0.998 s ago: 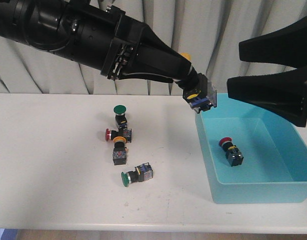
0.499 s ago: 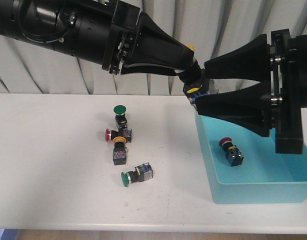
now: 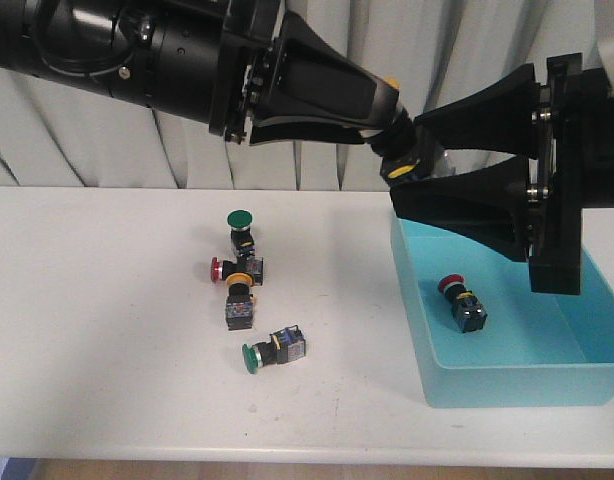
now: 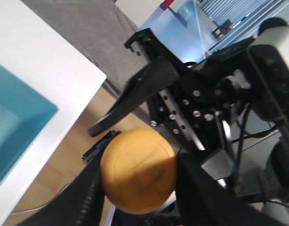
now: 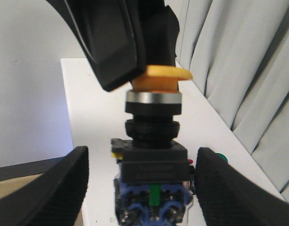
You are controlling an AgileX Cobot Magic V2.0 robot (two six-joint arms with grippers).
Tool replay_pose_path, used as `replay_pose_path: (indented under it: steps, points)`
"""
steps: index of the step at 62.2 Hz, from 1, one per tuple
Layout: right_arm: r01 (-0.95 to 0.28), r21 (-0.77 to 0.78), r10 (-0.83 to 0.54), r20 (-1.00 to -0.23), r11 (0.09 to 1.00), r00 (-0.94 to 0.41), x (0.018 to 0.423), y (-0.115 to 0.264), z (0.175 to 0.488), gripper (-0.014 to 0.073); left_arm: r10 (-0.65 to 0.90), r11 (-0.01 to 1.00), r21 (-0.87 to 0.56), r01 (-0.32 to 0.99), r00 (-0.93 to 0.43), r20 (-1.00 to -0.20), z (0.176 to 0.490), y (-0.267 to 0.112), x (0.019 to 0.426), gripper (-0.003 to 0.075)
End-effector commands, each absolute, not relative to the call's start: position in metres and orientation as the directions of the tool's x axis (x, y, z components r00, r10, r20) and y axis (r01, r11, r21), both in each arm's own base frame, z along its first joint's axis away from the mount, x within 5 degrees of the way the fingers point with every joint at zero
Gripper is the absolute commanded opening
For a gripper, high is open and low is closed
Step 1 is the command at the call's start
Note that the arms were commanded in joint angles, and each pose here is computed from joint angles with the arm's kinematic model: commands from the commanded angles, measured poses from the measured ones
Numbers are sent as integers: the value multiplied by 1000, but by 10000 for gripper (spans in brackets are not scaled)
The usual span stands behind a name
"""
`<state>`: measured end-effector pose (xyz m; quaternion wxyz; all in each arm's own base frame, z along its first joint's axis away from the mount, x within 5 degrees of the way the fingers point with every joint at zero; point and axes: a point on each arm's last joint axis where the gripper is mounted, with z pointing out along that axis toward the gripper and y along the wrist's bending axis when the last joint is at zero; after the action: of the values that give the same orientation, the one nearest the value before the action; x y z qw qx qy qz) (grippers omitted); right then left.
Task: Pick red and yellow buttons and place in box
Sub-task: 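Grasp the yellow button with the right gripper and release left, then lower the yellow button into the blue box and open right gripper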
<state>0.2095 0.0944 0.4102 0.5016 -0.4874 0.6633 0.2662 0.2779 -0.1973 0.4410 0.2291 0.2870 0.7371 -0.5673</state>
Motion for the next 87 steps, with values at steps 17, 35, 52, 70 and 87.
replay_pose_path:
  steps: [17, 35, 52, 70, 87]
  points:
    - [-899, -152, -319, -948, 411, 15, 206, 95, 426, 428, 91, 73, -702, 708, -706, -702, 474, -194, 258, -7]
    - [-894, -152, -315, -949, 421, 13, 207, 95, 426, 91, 108, 101, -690, 716, -698, -708, 471, -194, 259, -7]
    - [-870, -124, -282, -959, 478, -18, 211, 93, 429, -10, 172, 202, -639, 742, -670, -723, 460, -192, 262, 59]
    - [-812, -112, -243, -969, 572, -37, 220, 89, 432, -7, 175, 206, -638, 742, -669, -722, 459, -192, 263, 344]
    - [-653, -99, -165, -986, 751, -40, 236, 75, 439, -6, 224, 279, -591, 757, -650, -726, 452, -189, 266, 469]
